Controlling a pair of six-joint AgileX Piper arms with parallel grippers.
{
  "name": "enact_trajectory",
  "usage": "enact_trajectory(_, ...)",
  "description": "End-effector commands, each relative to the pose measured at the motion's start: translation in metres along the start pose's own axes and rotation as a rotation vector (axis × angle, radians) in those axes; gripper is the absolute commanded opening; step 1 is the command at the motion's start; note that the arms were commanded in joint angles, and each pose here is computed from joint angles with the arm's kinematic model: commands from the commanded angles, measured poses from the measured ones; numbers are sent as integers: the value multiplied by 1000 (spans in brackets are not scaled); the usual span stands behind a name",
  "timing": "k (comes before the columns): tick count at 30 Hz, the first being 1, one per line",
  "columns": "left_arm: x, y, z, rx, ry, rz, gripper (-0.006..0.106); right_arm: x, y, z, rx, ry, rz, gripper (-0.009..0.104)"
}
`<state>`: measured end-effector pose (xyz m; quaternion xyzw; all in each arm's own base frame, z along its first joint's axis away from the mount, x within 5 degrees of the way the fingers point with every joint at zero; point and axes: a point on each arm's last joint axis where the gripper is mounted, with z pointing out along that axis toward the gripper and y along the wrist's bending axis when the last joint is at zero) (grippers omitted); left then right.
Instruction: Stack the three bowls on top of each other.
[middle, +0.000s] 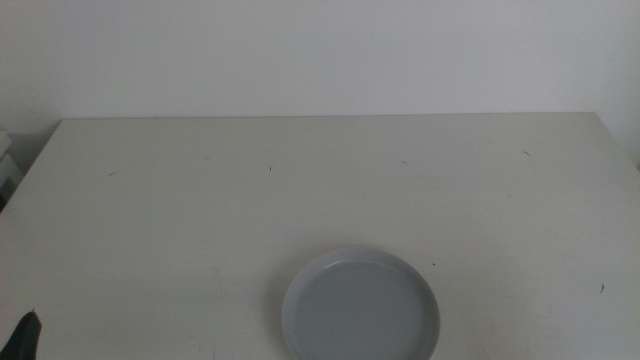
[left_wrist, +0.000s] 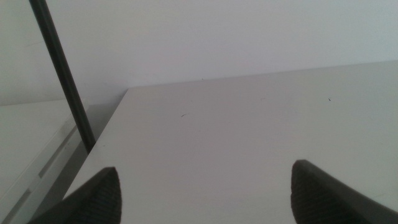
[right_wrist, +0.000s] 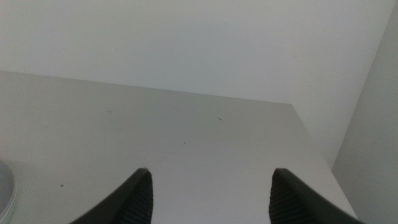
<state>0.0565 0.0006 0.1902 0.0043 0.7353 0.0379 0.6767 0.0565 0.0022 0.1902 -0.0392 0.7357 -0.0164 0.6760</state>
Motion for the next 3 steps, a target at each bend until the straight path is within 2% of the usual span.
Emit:
enact_trajectory(1, -8, 3, -2, -28, -87, -24, 105, -10, -1, -3, 17, -103, -17, 48)
enact_trajectory(3, -8, 3, -2, -29, -88, -24, 105, -10, -1, -3, 17, -103, -17, 48)
